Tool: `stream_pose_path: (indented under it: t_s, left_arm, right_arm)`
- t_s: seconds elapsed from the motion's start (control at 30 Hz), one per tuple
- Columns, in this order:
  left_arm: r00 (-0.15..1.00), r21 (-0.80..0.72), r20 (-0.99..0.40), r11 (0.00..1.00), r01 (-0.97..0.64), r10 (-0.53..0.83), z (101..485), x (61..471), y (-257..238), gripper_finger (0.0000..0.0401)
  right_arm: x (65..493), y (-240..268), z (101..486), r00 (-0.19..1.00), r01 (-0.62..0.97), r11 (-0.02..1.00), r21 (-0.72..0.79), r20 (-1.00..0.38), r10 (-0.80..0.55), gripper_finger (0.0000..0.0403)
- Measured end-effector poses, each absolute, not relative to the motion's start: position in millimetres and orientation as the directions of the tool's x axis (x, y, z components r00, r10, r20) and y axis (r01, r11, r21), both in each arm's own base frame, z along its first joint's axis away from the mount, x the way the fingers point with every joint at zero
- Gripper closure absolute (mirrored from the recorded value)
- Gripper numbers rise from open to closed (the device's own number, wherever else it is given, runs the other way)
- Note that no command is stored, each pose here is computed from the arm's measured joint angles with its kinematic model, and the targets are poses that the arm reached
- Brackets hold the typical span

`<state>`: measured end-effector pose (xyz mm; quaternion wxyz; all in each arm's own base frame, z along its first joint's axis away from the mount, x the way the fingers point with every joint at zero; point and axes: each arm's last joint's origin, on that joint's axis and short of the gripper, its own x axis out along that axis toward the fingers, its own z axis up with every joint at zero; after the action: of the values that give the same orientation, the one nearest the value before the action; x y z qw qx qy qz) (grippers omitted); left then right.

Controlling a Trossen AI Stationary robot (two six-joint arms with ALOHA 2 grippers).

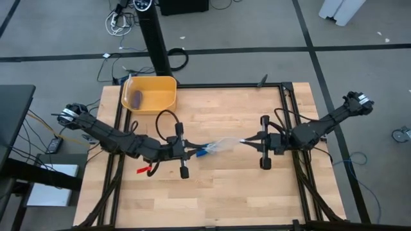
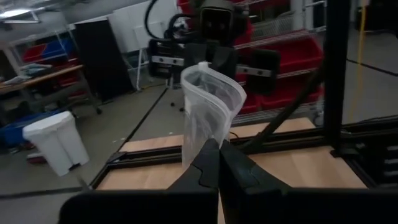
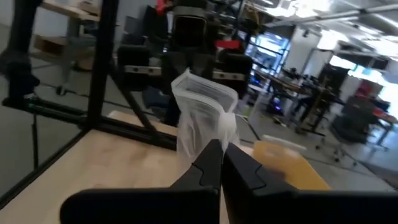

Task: Roll bandage
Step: Open the transparent zip bag

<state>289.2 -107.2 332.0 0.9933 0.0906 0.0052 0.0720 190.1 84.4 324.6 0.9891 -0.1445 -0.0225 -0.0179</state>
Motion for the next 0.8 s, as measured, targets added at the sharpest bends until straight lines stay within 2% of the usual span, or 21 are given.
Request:
stream_pose_path:
  t_s: [0.17,0.53,0.8]
  left_arm:
    - [0.991,0.196,0.004,0.972,-0.129,0.131,332.0,290.6,-104.5,0.0401]
    - [0.992,0.172,-0.015,0.978,-0.122,0.126,315.8,310.8,-97.0,0.0401]
    - [0.988,0.161,-0.01,0.975,-0.152,0.156,315.4,329.8,-97.0,0.0401]
  right_arm:
    - [194.8,82.1,322.7,0.998,-0.038,0.944,-0.327,0.041,0.054,0.0401]
    - [219.4,75.8,317.3,0.999,-0.031,0.943,-0.332,0.016,0.039,0.0402]
    - [248.1,77.6,317.1,0.997,-0.06,0.931,-0.361,-0.075,0.036,0.0402]
